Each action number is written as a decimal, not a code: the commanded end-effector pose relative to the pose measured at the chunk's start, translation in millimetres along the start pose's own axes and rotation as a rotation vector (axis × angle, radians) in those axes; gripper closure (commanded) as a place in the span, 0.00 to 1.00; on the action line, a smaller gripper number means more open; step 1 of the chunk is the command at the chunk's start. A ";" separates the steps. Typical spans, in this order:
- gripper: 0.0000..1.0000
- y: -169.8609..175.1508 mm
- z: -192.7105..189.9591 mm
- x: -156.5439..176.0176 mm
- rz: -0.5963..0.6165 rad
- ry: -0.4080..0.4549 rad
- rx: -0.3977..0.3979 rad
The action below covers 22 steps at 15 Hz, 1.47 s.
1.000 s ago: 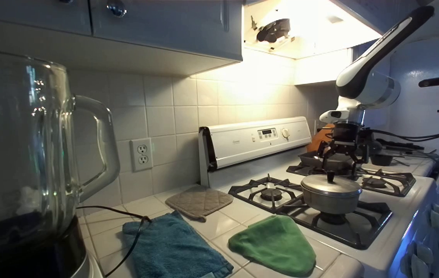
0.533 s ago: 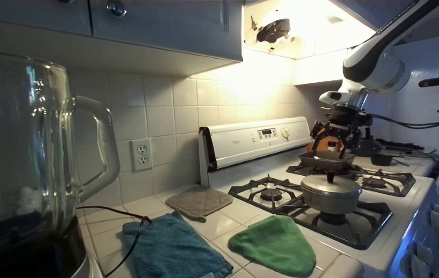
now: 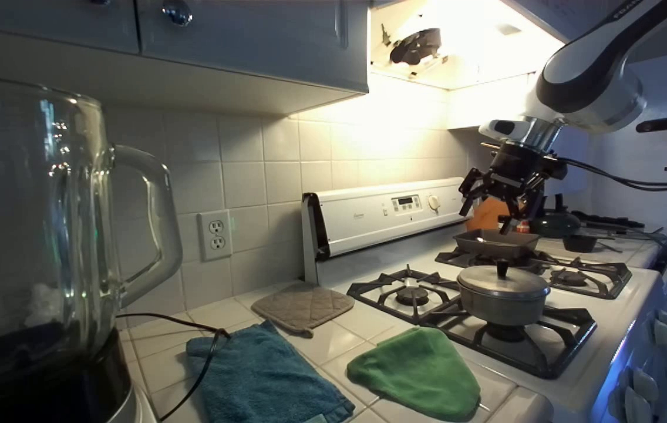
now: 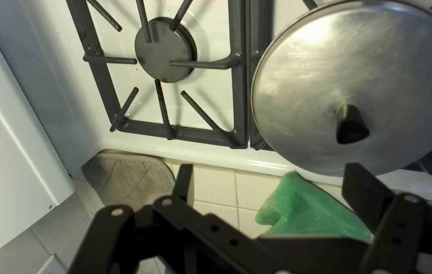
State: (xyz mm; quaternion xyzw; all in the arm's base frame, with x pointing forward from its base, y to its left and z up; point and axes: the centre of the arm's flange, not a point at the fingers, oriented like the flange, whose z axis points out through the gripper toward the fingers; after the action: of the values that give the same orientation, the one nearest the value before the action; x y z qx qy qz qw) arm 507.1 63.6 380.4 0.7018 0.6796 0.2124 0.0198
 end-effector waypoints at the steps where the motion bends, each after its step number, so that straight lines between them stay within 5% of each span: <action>1: 0.00 -21.1 2.0 31.3 -0.019 -0.074 -0.021; 9: 0.00 -32.7 10.6 87.5 -0.066 -0.031 0.061; 17: 0.00 -37.8 25.4 127.0 0.089 -0.054 0.196; 22: 0.00 -40.1 30.7 152.1 0.008 -0.037 0.240</action>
State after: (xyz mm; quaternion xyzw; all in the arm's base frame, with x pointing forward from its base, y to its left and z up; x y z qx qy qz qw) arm 469.7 203.7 379.8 0.7172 0.6834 0.1289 -0.0435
